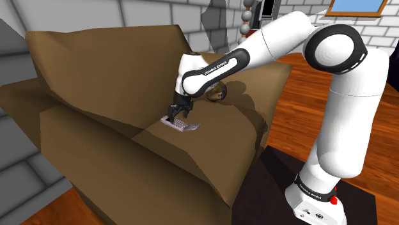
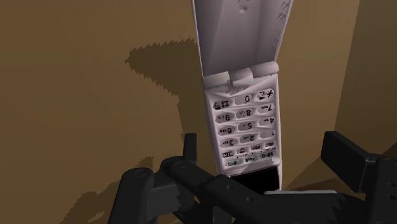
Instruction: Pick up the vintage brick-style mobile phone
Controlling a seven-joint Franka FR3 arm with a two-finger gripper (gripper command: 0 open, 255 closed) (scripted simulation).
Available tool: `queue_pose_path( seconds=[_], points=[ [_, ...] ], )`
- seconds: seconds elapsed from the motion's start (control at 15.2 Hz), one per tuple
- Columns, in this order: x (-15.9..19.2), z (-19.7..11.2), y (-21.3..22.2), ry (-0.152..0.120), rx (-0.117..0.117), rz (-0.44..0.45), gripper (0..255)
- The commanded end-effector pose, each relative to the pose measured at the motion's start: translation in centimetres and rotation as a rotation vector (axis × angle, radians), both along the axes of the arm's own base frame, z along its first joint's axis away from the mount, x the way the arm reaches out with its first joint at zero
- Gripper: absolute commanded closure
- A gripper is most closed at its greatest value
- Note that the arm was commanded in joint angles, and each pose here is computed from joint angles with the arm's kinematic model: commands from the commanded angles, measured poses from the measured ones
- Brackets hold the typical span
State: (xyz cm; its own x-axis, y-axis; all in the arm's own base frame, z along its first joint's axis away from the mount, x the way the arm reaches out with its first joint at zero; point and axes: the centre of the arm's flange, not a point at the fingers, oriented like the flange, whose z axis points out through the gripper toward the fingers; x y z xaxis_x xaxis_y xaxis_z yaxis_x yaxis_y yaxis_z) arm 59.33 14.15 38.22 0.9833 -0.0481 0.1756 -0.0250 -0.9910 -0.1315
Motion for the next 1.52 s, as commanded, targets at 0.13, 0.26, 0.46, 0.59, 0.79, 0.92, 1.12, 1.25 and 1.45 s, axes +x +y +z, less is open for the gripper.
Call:
queue_pose_path(
  seconds=[0.13,0.26,0.46,0.59,0.79,0.92,1.12,1.25,1.45],
  points=[
    [0.4,-2.3,0.0,0.0,0.0,0.0,0],
    [0.4,-3.4,0.0,0.0,0.0,0.0,0],
    [0.4,-3.7,0.1,0.0,0.0,0.0,255],
    [0.4,-3.7,0.0,0.0,0.0,0.0,255],
    [0.4,-3.7,0.1,0.0,0.0,0.0,255],
    [0.4,-3.7,0.0,0.0,0.0,0.0,255],
    [0.4,-3.1,0.0,0.0,0.0,0.0,255],
    [0.4,-2.1,0.0,0.0,0.0,0.0,255],
    [0.4,-0.5,0.0,0.0,0.0,0.0,255]
  ],
)
